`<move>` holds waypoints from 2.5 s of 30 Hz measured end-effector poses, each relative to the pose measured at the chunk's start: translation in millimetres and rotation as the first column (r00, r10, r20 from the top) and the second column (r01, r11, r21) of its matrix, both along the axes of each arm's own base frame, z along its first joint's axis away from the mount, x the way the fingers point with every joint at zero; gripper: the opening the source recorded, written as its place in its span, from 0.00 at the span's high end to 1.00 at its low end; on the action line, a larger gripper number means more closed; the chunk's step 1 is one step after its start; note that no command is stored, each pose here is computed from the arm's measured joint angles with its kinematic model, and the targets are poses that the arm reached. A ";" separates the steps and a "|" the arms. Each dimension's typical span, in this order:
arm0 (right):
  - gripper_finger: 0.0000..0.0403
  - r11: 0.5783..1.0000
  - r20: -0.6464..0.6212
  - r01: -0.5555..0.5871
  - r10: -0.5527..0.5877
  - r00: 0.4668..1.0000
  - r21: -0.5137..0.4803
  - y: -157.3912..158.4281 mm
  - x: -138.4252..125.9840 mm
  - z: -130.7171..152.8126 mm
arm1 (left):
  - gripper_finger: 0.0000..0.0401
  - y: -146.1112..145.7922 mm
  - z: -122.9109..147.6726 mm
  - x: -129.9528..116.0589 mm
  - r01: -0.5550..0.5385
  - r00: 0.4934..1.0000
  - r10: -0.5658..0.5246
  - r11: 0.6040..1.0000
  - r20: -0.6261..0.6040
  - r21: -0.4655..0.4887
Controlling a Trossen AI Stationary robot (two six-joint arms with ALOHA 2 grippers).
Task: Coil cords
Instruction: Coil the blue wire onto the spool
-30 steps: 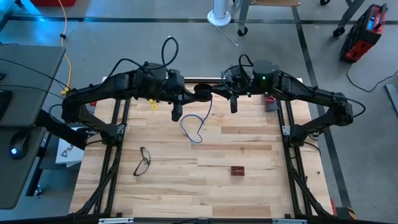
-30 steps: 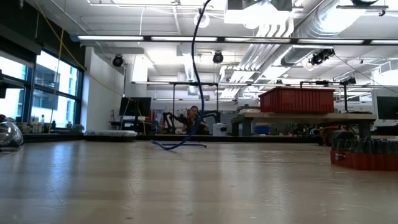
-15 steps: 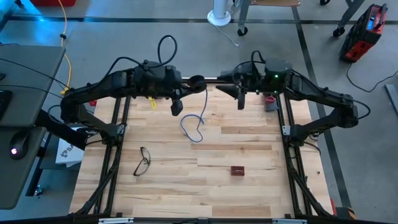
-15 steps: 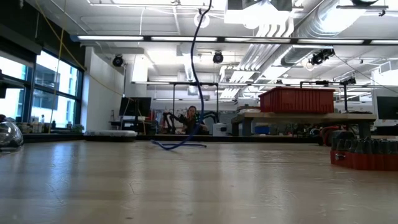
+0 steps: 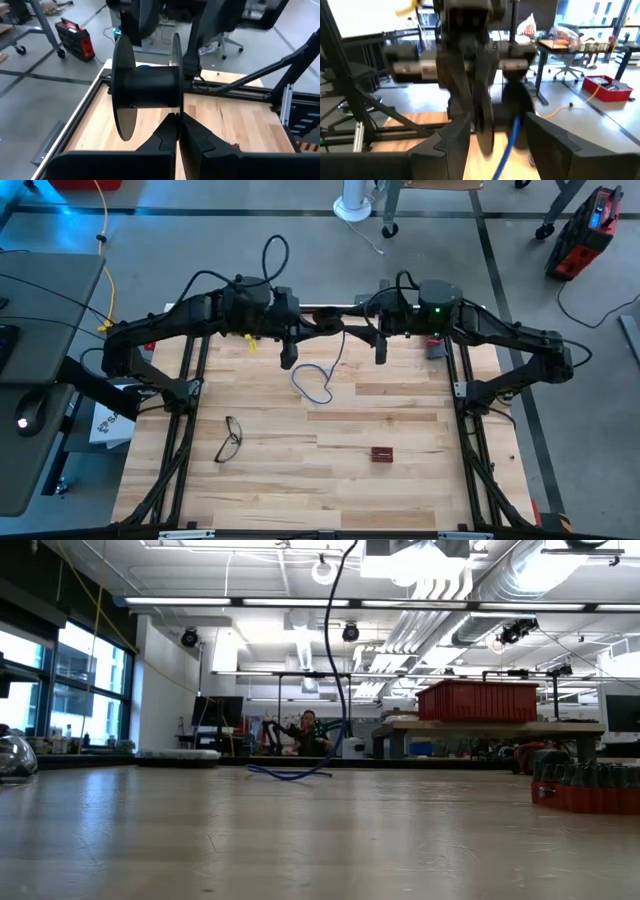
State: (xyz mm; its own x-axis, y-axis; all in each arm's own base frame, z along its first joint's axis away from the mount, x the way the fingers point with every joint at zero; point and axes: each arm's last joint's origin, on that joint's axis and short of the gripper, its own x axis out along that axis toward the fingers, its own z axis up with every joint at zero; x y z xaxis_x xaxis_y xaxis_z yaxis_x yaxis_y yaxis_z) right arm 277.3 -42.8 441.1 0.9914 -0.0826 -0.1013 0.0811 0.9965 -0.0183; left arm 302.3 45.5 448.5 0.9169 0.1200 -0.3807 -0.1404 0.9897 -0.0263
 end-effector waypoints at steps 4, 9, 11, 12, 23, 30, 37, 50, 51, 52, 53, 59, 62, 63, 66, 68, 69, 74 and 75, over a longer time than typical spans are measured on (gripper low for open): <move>0.56 1.000 -0.004 -0.012 0.012 1.000 0.000 3.9 0.3 -0.3 | 1.00 0.8 -4.0 7.1 0.005 1.000 -0.005 1.000 -0.003 0.004; 0.64 1.000 -0.010 -0.004 0.004 1.000 -0.001 5.3 0.5 -0.8 | 1.00 1.1 -4.6 8.7 0.005 1.000 -0.005 1.000 0.000 0.004; 0.68 1.000 -0.018 -0.003 0.003 1.000 0.001 5.2 0.4 -1.7 | 1.00 1.0 -2.9 8.5 0.005 1.000 -0.005 1.000 0.014 0.007; 0.70 1.000 -0.020 -0.002 0.002 1.000 0.001 5.2 0.4 -1.8 | 1.00 1.0 -2.2 8.4 0.005 1.000 -0.005 1.000 0.019 0.008; 0.73 1.000 -0.027 0.001 0.000 1.000 0.028 5.2 0.3 -2.7 | 1.00 -3.7 0.8 9.7 0.021 0.999 -0.021 1.000 0.050 0.012; 0.73 1.000 -0.026 0.001 -0.001 1.000 0.025 5.2 0.3 -2.6 | 1.00 -7.3 2.3 10.7 0.028 0.997 -0.029 0.999 0.066 0.016; 0.73 1.000 -0.057 -0.005 0.007 0.998 0.025 6.2 0.1 -5.7 | 1.00 -6.9 5.7 11.4 0.021 0.995 -0.025 0.999 0.098 0.042; 0.73 1.000 -0.032 0.001 -0.002 0.999 -0.019 9.7 -2.9 -1.1 | 1.00 -5.5 4.9 9.0 -0.013 0.997 0.006 0.996 0.072 0.091; 0.73 1.000 -0.026 0.003 -0.004 1.000 -0.025 9.9 -5.2 0.6 | 1.00 -5.0 3.7 8.3 -0.023 0.998 0.017 0.995 0.057 0.098; 0.73 1.000 -0.018 0.004 -0.005 1.000 -0.029 10.2 -8.1 2.7 | 1.00 -4.5 3.4 7.2 -0.025 0.999 0.020 0.994 0.048 0.104; 0.73 1.000 -0.014 0.005 -0.005 1.000 -0.030 10.5 -10.9 4.4 | 1.00 -3.8 3.4 5.3 -0.029 0.999 0.025 0.994 0.039 0.105; 0.73 0.999 -0.004 0.031 -0.031 1.000 -0.034 10.8 -19.3 8.9 | 1.00 -2.6 5.5 2.4 -0.042 0.998 0.038 0.995 0.049 0.091; 0.73 0.999 -0.004 0.029 -0.030 1.000 -0.034 11.1 -19.2 8.9 | 1.00 -2.9 6.3 2.8 -0.038 0.998 0.033 0.996 0.058 0.085; 0.73 0.999 -0.005 0.026 -0.026 1.000 -0.033 11.8 -18.5 8.5 | 1.00 -3.0 6.4 2.7 -0.038 0.998 0.034 0.996 0.059 0.082; 0.73 1.000 -0.008 0.016 -0.017 1.000 -0.023 14.0 -16.8 7.5 | 1.00 -2.9 6.3 2.8 -0.039 0.998 0.034 0.996 0.058 0.082; 0.73 1.000 -0.007 0.008 -0.008 1.000 -0.022 15.9 -16.5 7.6 | 1.00 -2.9 6.3 2.8 -0.039 0.998 0.034 0.996 0.059 0.082; 0.73 1.000 -0.005 0.005 -0.006 1.000 -0.023 16.6 -16.4 7.8 | 1.00 -2.9 6.3 2.8 -0.039 0.998 0.034 0.996 0.059 0.082; 0.73 1.000 -0.011 -0.013 0.013 1.000 -0.014 21.6 -15.6 7.0 | 1.00 -3.0 6.3 2.8 -0.038 0.998 0.033 0.996 0.059 0.081; 0.73 1.000 -0.014 -0.009 0.009 1.000 -0.014 21.5 -15.1 6.5 | 1.00 -2.9 6.3 2.8 -0.038 0.998 0.033 0.996 0.059 0.081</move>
State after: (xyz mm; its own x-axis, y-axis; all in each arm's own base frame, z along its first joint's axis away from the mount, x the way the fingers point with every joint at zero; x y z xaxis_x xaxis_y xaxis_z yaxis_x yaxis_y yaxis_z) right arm 262.2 -21.3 447.6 0.9906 -0.0755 -0.1137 0.0721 0.9968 -0.0336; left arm 305.1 42.6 454.8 0.9315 0.1817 -0.3150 -0.1763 0.9833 0.0459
